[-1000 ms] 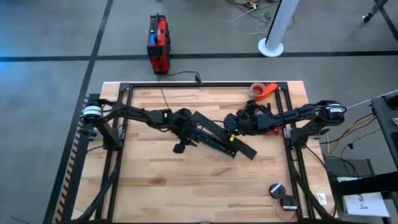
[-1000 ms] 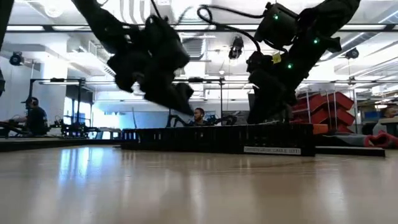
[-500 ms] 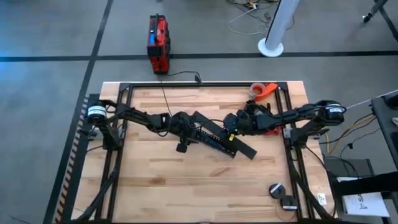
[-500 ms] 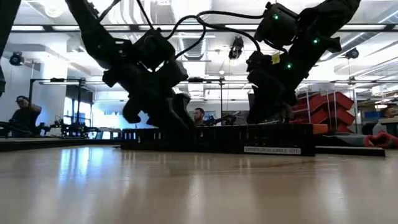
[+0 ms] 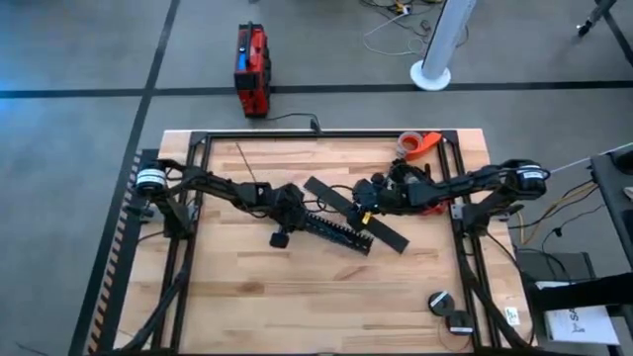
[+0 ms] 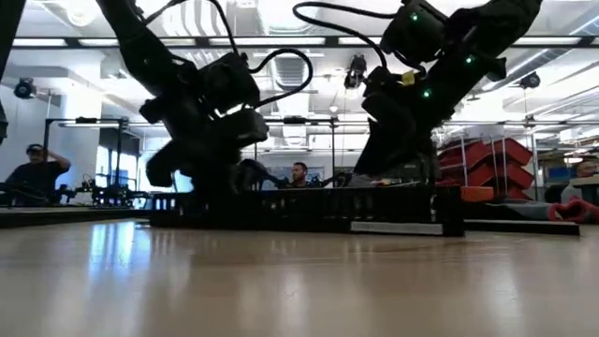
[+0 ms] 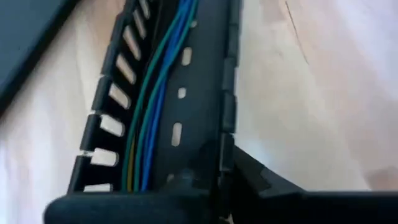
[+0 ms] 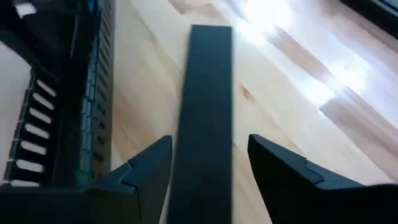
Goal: Ziptie cables
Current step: Close the black cable duct
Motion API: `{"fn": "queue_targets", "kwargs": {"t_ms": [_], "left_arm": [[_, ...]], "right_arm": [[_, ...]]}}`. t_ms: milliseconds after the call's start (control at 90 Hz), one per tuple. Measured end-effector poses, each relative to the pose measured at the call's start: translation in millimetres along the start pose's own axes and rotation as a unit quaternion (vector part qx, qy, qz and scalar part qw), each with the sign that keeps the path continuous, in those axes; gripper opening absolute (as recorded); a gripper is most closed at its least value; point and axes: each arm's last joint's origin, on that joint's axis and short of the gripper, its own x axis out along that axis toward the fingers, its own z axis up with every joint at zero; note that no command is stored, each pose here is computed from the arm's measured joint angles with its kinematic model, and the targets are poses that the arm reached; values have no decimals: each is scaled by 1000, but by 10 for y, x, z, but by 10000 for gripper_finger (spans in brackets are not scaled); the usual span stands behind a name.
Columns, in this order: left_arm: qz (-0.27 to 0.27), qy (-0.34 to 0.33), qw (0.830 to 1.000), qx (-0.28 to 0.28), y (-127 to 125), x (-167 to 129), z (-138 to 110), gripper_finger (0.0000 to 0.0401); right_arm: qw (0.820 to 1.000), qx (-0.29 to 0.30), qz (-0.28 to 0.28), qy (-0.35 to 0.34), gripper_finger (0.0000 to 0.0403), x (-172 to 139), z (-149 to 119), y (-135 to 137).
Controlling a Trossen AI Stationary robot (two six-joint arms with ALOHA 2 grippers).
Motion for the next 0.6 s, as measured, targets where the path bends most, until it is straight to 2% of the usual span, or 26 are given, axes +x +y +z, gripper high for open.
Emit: {"fn": "queue_targets", "kwargs": {"t_ms": [156,256,378,467,600], "left_arm": [[-98,18,995,-26,-286,-56,-11,15],[-121,8,992,-21,-491,-25,-9,6],[-111,-36,993,-11,-716,57,-7,4],[-78,-74,994,-18,-826,95,10,11],[-69,-111,991,-14,-940,96,80,33]], "right_arm": [[999,23,14,-29,199,231,-49,90],[1000,18,7,-14,199,414,-135,112],[1000,0,-22,-4,199,629,-160,111],[999,-9,-43,-1,199,754,-142,79],[1000,5,-28,2,199,859,-72,14]]}}
